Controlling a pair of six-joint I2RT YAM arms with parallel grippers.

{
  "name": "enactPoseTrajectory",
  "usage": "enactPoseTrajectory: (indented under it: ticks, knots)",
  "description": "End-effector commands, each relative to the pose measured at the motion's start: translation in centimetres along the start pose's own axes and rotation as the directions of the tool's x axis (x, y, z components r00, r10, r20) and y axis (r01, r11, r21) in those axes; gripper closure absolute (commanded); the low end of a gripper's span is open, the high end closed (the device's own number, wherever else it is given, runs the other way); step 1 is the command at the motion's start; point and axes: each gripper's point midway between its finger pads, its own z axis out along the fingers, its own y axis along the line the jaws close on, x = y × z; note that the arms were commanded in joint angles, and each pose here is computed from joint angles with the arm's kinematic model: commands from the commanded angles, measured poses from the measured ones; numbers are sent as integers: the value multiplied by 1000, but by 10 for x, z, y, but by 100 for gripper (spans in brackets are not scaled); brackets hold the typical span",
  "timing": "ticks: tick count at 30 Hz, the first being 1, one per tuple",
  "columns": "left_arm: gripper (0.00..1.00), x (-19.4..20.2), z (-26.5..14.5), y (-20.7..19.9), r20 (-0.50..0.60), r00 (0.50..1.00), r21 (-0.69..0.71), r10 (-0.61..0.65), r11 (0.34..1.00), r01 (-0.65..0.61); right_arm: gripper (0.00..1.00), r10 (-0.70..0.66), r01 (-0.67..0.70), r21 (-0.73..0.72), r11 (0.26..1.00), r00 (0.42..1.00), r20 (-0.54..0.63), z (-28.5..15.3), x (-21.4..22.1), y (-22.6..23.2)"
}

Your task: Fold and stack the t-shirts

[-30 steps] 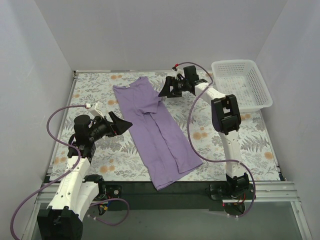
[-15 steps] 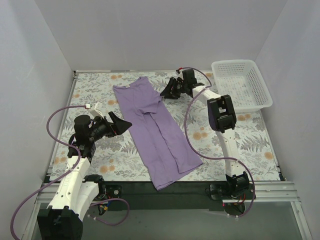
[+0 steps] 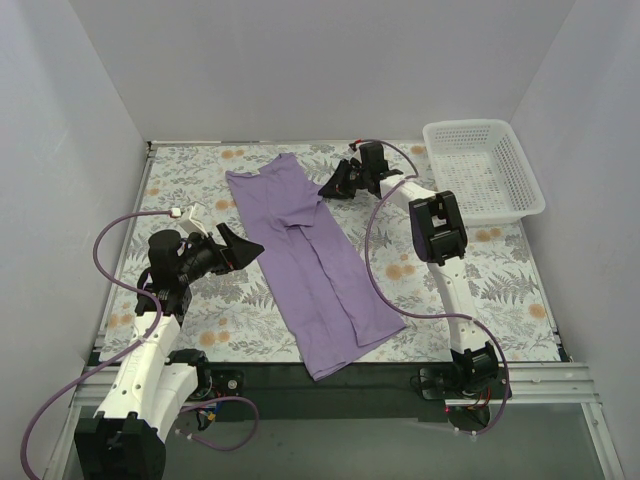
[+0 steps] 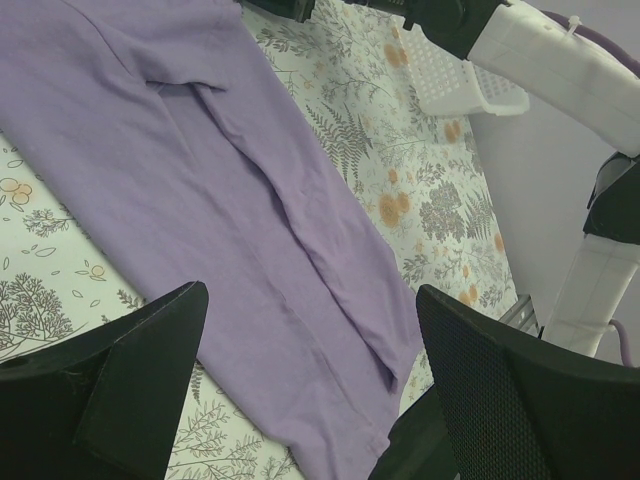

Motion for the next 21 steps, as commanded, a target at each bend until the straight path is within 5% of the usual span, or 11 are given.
enactPoseTrajectory:
  ticks: [1, 10, 21]
  knots:
    - [16, 0, -1, -1, 4, 1000, 2, 22, 1000, -22, 81, 12, -12, 20, 1000, 1000, 11, 7, -2, -9]
    - [15, 2, 1, 0, -11, 1000, 7, 15, 1000, -15, 98, -58, 61, -52, 997, 997, 58, -9, -30, 18]
    - [16, 3, 1, 0, -17, 1000, 12, 12, 1000, -12, 99, -158, 168, -93, 981, 982, 101, -20, -48, 46]
